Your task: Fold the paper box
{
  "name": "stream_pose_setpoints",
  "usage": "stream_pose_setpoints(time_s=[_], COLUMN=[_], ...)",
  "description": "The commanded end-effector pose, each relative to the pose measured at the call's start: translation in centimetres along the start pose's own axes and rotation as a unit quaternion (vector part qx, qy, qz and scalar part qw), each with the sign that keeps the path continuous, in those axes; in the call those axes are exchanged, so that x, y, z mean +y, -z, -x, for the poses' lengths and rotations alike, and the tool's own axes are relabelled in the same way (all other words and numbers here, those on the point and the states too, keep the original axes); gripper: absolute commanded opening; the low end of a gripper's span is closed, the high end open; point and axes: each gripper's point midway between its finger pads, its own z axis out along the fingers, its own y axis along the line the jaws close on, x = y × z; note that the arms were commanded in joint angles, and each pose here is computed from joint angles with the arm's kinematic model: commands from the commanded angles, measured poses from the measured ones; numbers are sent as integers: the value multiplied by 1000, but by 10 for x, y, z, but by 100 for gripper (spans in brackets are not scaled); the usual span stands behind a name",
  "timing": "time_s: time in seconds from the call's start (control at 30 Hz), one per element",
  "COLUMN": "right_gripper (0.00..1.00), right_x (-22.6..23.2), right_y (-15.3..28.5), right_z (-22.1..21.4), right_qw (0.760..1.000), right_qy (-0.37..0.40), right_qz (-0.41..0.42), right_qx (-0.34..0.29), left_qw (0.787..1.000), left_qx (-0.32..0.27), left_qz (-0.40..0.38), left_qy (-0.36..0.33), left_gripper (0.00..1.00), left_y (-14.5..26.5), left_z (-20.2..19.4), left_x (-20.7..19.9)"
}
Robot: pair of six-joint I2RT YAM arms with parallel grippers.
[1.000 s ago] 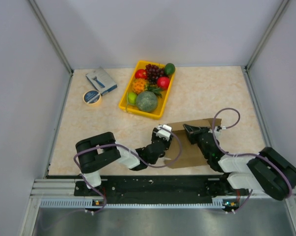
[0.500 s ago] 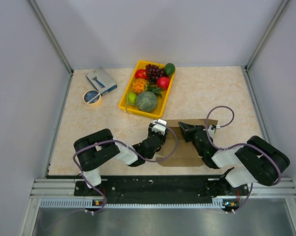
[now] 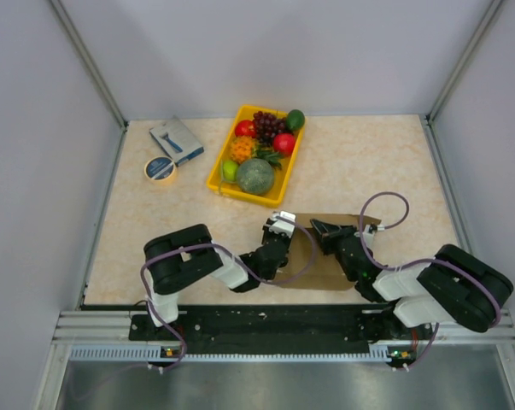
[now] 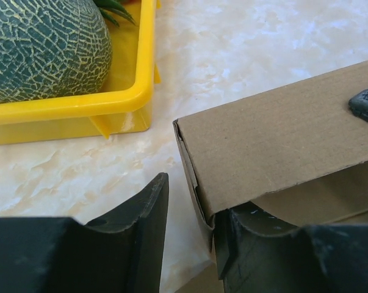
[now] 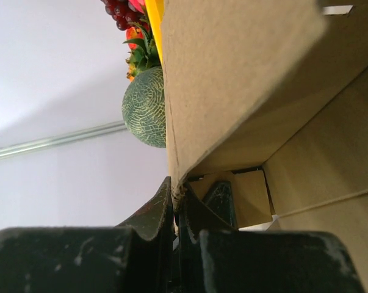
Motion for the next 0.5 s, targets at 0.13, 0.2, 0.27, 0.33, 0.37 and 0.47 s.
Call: stream_pose_setpoints(time_s=[0.13,0.2,0.27,0.33,0.37,0.47], right_gripper=[0,0,0,0,0,0], right_x=[-26,-28,-28,-28,-26,-22], right_y=[5,6,8,9,9,8], right_z=[6,7,8,11,10,9], right_qw=[999,999,999,998,998,998], right_qy=[21,21,24,27,28,30], right_qz=[-34,-38,-42,-46,-46,-43], right_qx=[-11,-12,-14,-19,-18,-20], left_qw=[996,994,991,991,991,993], left_qx=[-30,-30,-24,-25,-24,-30], left_qz=[82,102,130,133,129,111], left_qy=[-6,-6,-9,1,4,11], left_gripper=[35,22,10,4,3,0], left_y=[-12,-14,-15,-14,-15,-16], left_z=[-1,-3,-7,-10,-11,-8], left_x=[10,15,23,27,28,22])
